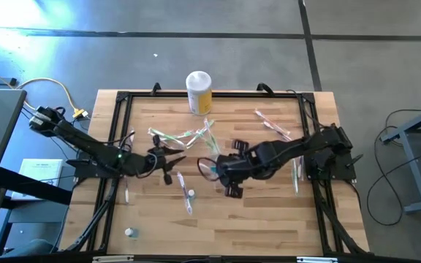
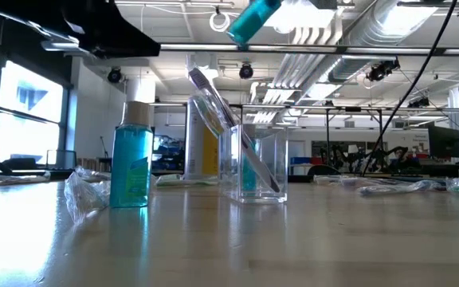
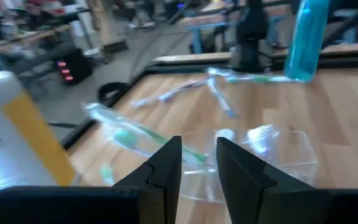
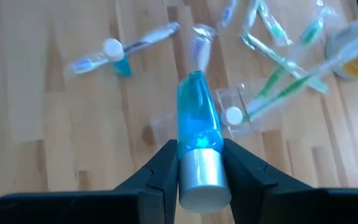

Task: Pick & Place toothbrushing station
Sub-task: Put the mouthwash bottle into the transparent organizer

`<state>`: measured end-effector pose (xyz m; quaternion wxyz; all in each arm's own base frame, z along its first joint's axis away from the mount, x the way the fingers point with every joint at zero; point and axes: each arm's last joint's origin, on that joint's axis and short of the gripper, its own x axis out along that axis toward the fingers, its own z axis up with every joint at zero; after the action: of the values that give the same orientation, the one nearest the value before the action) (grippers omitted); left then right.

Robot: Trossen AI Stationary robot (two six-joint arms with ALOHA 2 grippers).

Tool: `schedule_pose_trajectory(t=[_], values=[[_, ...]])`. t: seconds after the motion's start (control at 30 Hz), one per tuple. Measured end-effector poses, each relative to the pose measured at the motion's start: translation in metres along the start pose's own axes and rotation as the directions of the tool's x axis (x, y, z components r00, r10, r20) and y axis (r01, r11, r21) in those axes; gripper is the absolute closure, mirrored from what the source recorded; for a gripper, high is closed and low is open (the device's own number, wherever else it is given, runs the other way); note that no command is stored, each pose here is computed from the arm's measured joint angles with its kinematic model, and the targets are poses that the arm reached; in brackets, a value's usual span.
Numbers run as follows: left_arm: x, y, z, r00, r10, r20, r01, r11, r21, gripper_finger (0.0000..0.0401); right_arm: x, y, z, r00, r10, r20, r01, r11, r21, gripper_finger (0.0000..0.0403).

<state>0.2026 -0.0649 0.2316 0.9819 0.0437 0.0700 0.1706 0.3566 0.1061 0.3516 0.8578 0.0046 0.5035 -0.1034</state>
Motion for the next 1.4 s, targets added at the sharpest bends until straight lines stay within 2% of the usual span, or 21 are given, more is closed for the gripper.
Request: schedule_pose_trajectory(t=[0.17,0.23,0.4,0.6,0.73,0.83,1.1,1.4], values=[[0.002,-0.004,0.007,0.97,-0.234,0.068,0.237,0.971,-0.041,0.0306,-0.002,0.006,0.0,0.999,-0.005,0.033,0.006,1.0,-0.016,0.0311],[0.001,-0.005,0.011,0.951,-0.291,0.103,0.297,0.953,-0.054,0.0306,-0.003,0.008,0.001,0.999,-0.001,0.044,0.002,1.0,-0.022,0.0311],[0.005,-0.008,0.009,0.949,-0.295,0.109,0.302,0.952,-0.056,0.0284,-0.003,0.009,0.003,0.997,0.01,0.07,-0.008,0.999,-0.031,0.0311],[0.015,-0.018,0.005,0.943,-0.308,0.127,0.317,0.946,-0.065,0.0202,-0.002,0.009,0.006,0.995,0.007,0.096,-0.003,0.999,-0.041,0.0311],[0.026,-0.028,0.009,0.932,-0.343,0.116,0.344,0.939,0.005,0.0152,-0.002,0.01,0.007,0.994,0.002,0.113,0.004,0.999,-0.049,0.0311],[0.035,-0.037,0.015,0.929,-0.35,0.117,0.346,0.937,0.056,0.0129,-0.002,0.01,0.007,0.994,0.003,0.113,0.002,0.999,-0.049,0.0311],[0.05,-0.047,0.028,0.958,-0.267,0.109,0.258,0.962,0.084,0.0112,-0.002,0.011,0.007,0.994,0.006,0.113,0.0,0.999,-0.053,0.0311],[0.063,-0.059,0.028,0.956,-0.279,0.091,0.266,0.955,0.133,0.0111,-0.004,0.015,0.007,0.992,0.018,0.126,-0.009,0.997,-0.076,0.0311]])
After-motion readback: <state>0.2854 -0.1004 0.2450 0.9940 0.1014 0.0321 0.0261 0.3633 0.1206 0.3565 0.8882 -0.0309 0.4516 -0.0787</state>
